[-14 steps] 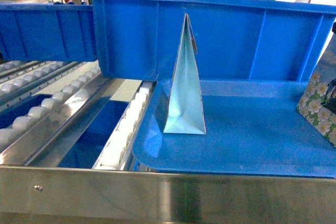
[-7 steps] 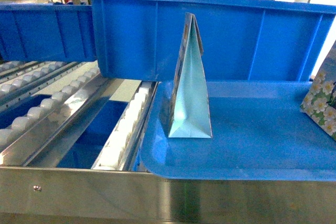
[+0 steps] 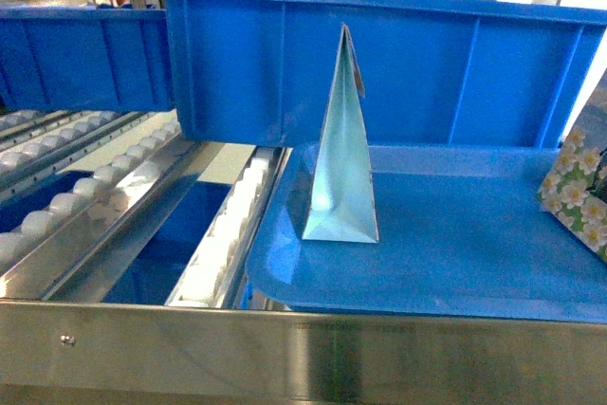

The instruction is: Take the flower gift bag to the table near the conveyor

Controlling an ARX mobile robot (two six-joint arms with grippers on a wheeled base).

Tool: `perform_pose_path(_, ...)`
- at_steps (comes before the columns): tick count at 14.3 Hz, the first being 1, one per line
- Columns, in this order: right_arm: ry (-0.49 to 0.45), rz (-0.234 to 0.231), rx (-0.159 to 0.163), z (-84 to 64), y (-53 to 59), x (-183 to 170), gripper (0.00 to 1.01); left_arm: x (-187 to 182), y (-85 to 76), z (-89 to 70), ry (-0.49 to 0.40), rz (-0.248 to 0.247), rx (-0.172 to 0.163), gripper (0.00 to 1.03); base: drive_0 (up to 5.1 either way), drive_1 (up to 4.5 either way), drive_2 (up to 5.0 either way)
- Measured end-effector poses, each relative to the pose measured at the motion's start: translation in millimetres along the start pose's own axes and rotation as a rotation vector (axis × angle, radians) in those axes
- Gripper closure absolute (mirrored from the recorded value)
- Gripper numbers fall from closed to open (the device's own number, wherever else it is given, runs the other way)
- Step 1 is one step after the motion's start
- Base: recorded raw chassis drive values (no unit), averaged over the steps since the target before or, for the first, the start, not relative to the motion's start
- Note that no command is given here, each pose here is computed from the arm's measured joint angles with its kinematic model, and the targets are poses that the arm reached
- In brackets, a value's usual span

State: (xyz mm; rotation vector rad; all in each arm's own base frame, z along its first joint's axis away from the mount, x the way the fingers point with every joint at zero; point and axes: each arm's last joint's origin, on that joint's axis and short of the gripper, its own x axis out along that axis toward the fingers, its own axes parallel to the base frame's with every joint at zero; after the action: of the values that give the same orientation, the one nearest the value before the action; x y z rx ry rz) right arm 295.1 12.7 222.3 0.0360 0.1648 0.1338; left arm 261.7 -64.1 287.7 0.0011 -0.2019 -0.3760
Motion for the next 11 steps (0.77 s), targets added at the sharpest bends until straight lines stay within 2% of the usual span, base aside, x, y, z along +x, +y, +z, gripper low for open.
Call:
perform_pose_path(2, -0.030, 0.013, 0.008, 11.0, 1.6, -8.6, 0.98, 0.0, 0.0, 0.0, 0.000, 0.000, 0.000, 0.05, 0.0, 0.00, 0.0)
perform_pose_path(4, -0.101, 0.041, 0.010, 29.2, 3.4, -23.5, 0.98, 0.0, 0.0, 0.0, 0.000, 0.000, 0.000, 0.05, 0.0, 0.00, 0.0)
perform_pose_path(7, -0.203, 0.022, 0.005, 47.3, -8.2, -63.0, 0.98, 0.0, 0.0, 0.0, 0.000, 0.000, 0.000, 0.05, 0.0, 0.00, 0.0)
perform_pose_path(8, -0.234, 0.012, 0.002, 47.5, -13.0, -83.9, 0.98, 0.0, 0.0, 0.0, 0.000, 0.000, 0.000, 0.05, 0.0, 0.00, 0.0)
perform_pose_path(11, -0.249, 0.017, 0.005, 39.9, -16.0, -118.9, 0.98, 0.0, 0.0, 0.0, 0.000, 0.000, 0.000, 0.05, 0.0, 0.00, 0.0)
